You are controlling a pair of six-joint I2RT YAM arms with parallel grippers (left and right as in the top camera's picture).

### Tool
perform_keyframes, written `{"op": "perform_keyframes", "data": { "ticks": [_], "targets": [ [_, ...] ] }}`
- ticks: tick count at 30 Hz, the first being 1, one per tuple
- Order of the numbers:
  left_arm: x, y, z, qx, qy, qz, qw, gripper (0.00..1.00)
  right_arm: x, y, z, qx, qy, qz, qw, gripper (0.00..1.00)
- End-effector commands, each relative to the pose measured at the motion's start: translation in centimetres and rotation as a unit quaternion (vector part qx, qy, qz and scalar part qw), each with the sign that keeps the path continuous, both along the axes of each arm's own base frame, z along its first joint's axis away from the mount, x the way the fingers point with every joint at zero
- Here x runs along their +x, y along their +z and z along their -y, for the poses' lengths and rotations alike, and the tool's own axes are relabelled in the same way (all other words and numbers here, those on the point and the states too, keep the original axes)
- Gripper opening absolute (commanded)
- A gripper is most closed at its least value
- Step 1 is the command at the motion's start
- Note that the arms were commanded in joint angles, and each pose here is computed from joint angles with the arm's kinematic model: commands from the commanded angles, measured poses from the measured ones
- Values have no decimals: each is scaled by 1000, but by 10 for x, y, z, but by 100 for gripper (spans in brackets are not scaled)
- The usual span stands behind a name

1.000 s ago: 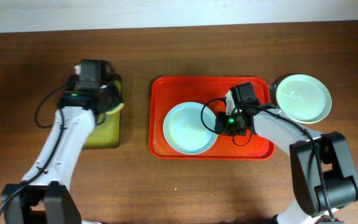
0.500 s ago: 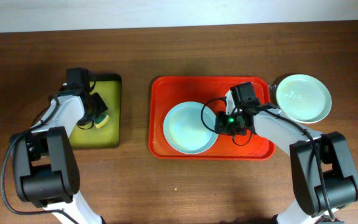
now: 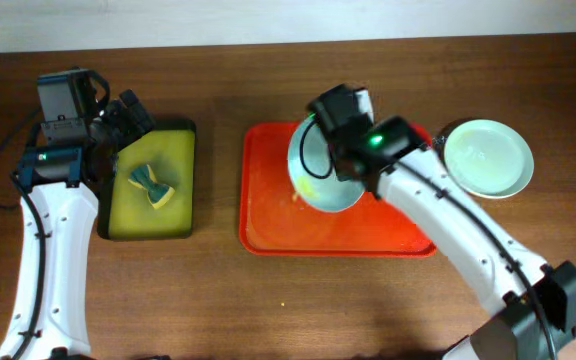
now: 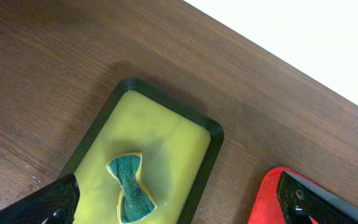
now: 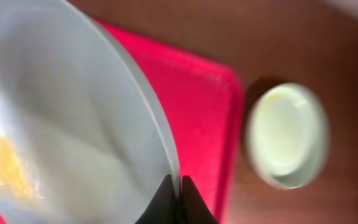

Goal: Clean dirty plates on tray and stack at the side
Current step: 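Lift the pale blue plate with the right gripper onto the plate stack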

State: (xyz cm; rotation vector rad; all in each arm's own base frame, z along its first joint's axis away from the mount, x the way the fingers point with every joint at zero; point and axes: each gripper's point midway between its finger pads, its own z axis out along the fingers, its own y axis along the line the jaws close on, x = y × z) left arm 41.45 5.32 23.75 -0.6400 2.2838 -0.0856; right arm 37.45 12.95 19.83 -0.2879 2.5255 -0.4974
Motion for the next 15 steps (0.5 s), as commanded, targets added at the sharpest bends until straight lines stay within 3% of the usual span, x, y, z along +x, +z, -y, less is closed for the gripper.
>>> {"op": "perform_keyframes", "data": {
  "ticks": [1, 4, 7, 15],
  "targets": [
    [-1, -1, 1, -2, -3, -3, 1000, 99, 4, 64, 9, -201, 17, 112, 973, 4],
    [-1, -1, 1, -2, -3, -5, 1000, 99, 1, 97, -11, -327, 78, 134, 932, 4],
    [-1, -1, 1, -2, -3, -5, 1000, 99, -10, 121, -10, -405, 65, 152, 899, 4],
    [-1, -1, 1, -2, -3, -5, 1000, 99, -18, 121, -20, -385, 61, 175, 904, 4]
  ]
}}
